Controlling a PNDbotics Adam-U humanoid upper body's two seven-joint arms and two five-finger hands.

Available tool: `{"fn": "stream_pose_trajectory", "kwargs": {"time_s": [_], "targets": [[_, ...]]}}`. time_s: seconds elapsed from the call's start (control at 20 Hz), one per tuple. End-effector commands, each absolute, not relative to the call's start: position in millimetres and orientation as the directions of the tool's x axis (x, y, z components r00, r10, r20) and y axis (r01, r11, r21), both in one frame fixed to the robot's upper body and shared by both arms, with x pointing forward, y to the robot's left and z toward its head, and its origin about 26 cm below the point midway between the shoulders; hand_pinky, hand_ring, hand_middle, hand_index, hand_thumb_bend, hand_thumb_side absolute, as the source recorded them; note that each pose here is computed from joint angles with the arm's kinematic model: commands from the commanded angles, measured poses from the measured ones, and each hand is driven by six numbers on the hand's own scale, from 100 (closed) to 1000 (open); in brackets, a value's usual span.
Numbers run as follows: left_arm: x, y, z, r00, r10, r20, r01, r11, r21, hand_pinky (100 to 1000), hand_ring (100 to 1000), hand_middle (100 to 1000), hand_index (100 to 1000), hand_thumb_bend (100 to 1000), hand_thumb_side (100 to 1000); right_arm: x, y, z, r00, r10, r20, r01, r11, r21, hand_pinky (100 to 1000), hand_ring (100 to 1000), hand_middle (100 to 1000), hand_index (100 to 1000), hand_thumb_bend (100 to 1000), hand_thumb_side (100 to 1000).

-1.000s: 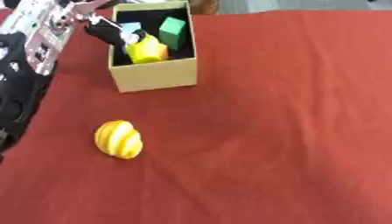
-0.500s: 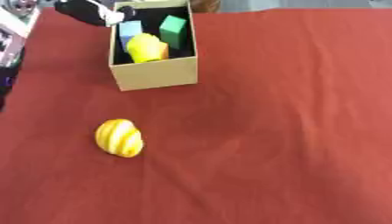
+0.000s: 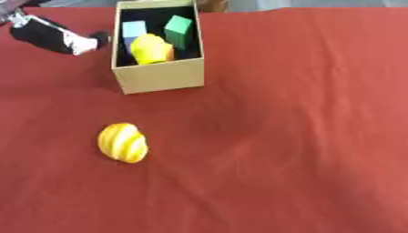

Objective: Pick up objects on the table and place them in the box.

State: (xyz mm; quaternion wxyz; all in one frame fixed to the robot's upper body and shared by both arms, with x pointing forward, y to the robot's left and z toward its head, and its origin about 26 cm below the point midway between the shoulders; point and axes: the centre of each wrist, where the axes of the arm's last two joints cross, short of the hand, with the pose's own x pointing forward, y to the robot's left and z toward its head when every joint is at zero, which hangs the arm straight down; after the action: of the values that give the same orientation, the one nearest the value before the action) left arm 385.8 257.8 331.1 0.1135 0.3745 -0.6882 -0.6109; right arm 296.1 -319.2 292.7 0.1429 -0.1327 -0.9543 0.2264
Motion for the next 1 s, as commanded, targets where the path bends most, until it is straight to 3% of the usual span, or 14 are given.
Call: {"fn": "stream_pose_trajectory", "kwargs": {"time_s": [0.05, 0.35, 0.65, 1.0], "targets": [[367, 261, 338, -0.700, -0.636, -0.325, -0.370, -0.066, 0.927, 829, 814, 783, 870, 425, 491, 291, -322, 304, -0.926, 0.338, 0.169, 0.220, 0.846, -0.485, 919, 957, 675, 817, 100, 806], [338, 256, 322, -0.737, -0.621, -0.266, -0.243, -0.124, 0.962, 844, 820, 774, 866, 479, 570, 291, -322, 305, -0.927, 0.336, 0.165, 0.221, 0.849, -0.481, 920, 958, 675, 817, 100, 806], [306, 251, 321, -0.760, -0.618, -0.201, -0.132, -0.156, 0.979, 838, 809, 751, 865, 529, 591, 291, -322, 304, -0.927, 0.334, 0.170, 0.219, 0.850, -0.479, 922, 960, 674, 817, 100, 807], [297, 247, 316, -0.753, -0.652, -0.090, 0.034, -0.175, 0.984, 840, 815, 754, 879, 558, 635, 291, -321, 303, -0.927, 0.332, 0.174, 0.215, 0.850, -0.480, 923, 961, 673, 818, 100, 808]]}}
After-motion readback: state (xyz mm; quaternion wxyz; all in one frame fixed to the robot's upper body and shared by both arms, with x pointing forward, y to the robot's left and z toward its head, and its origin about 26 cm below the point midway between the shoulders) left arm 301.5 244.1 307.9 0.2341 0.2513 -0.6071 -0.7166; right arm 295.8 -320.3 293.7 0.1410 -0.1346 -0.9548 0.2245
